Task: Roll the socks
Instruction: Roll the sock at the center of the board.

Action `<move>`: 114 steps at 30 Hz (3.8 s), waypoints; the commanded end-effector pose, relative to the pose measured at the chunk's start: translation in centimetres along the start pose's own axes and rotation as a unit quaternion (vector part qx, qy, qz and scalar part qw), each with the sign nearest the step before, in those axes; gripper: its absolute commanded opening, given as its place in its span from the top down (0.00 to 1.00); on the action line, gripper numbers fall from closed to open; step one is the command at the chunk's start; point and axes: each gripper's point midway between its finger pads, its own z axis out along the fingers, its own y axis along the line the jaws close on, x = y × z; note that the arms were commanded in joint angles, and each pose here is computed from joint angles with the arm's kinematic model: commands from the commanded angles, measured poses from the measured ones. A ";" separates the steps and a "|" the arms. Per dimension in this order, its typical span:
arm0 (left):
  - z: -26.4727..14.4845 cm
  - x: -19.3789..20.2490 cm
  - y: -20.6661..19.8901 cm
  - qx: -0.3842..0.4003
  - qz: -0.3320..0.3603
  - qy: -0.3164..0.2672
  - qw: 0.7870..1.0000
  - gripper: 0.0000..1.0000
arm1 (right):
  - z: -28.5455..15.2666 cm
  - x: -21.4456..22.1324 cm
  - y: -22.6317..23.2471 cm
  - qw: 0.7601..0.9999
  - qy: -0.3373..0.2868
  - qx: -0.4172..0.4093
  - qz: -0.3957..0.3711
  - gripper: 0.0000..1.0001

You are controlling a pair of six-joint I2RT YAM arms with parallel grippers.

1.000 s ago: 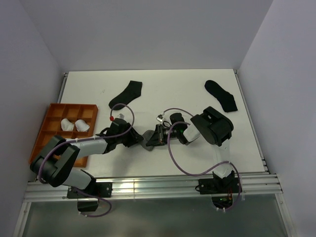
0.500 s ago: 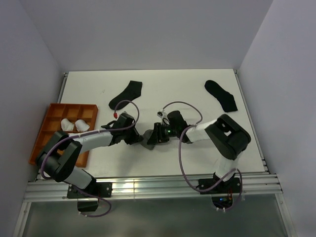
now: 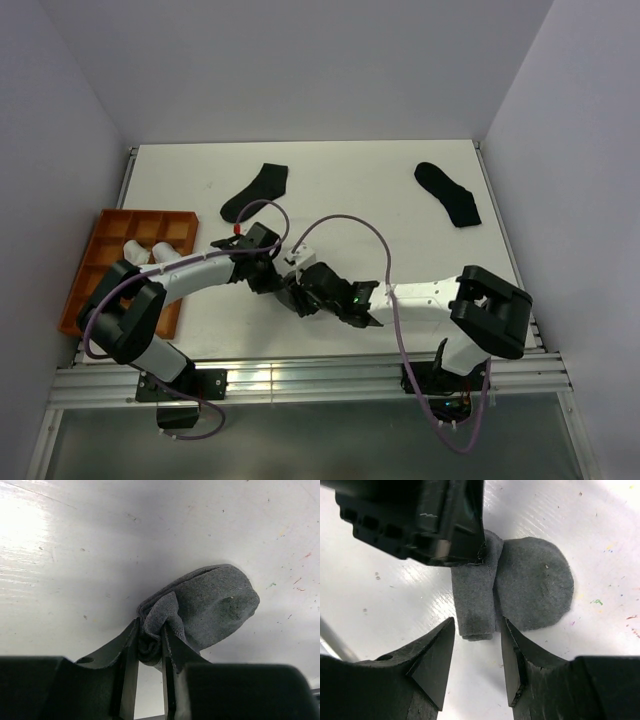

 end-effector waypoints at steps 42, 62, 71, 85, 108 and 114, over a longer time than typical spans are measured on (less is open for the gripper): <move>-2.5 -5.0 -0.7 0.039 -0.046 -0.077 0.995 0.29 | 1.8 3.2 1.5 0.996 0.062 -0.066 -0.002 1.00; -4.4 -0.8 -1.2 0.222 -0.084 -0.083 0.968 0.27 | 2.7 2.7 0.8 0.896 0.132 -0.308 0.291 1.00; -2.4 -0.3 -0.4 0.195 -0.089 -0.072 0.974 0.31 | 3.6 4.2 -0.5 0.861 0.162 -0.317 0.363 1.00; 0.7 0.5 1.6 0.130 -0.096 -0.053 0.985 0.52 | 4.3 4.9 -1.3 0.854 0.193 -0.304 0.375 1.00; 1.2 1.0 3.2 -0.031 -0.004 0.037 0.999 0.65 | 0.4 -2.6 -3.0 0.998 -0.006 0.042 -0.038 0.48; 1.6 0.6 2.7 -0.038 0.014 0.043 0.998 0.65 | 0.7 -2.4 -1.5 0.991 -0.016 0.082 -0.105 0.48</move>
